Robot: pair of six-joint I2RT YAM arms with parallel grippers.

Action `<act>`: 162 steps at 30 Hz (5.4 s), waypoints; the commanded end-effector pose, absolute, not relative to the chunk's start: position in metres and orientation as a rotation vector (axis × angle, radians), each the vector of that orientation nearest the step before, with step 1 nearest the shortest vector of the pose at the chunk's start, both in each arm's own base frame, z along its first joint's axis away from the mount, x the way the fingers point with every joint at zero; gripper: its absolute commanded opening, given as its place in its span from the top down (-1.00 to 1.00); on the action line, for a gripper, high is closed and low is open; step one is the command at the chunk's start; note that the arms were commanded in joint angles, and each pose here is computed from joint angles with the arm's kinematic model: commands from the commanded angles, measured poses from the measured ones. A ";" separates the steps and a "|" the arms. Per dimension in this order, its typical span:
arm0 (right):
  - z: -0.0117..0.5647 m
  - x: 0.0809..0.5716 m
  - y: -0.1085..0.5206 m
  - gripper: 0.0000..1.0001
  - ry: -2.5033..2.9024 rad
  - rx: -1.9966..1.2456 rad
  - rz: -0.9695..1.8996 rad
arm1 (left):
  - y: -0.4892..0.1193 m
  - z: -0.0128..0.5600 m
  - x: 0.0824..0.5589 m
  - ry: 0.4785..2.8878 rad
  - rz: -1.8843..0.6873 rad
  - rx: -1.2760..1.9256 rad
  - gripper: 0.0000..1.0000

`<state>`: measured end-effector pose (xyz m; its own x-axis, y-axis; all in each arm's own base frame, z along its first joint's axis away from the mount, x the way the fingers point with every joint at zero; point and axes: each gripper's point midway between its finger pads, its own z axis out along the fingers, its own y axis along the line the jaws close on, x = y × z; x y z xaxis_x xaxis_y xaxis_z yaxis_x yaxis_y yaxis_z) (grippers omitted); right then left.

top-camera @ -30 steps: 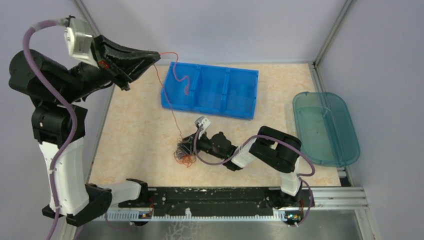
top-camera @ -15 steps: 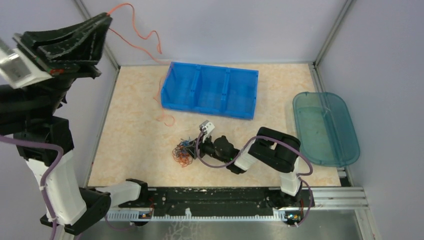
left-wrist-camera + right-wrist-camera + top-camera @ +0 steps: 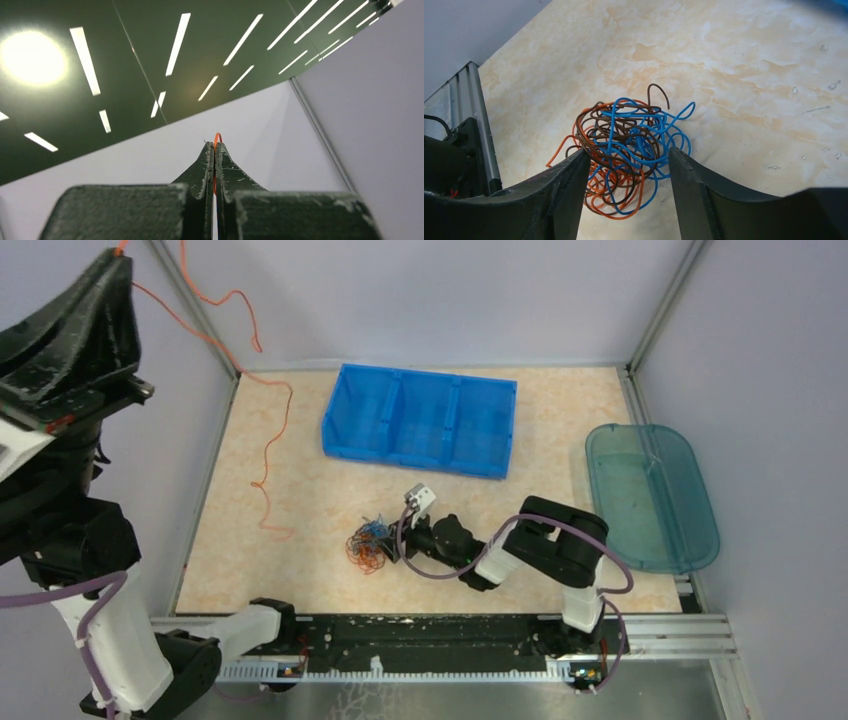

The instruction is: Untangle the cables

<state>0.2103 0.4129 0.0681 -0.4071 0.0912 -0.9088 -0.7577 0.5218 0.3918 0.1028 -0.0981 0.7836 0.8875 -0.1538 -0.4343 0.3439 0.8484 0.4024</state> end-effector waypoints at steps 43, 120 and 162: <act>0.233 0.286 0.275 -0.55 1.560 -0.123 0.728 | -0.138 0.570 0.397 0.954 -0.097 0.595 1.00; 0.213 0.267 0.306 -0.50 1.697 -0.314 0.918 | -0.154 0.272 0.452 1.923 -0.226 0.954 -1.00; 0.178 0.228 0.349 -0.13 1.787 -0.400 1.053 | -0.122 0.044 0.221 2.091 -0.589 1.608 0.06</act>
<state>0.2241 0.3482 0.1469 -0.5034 0.1141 -0.8565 -0.6579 0.5921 0.4655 0.2074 -0.1206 0.0463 -0.2764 0.7800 -0.5615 0.9597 0.2545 -0.1188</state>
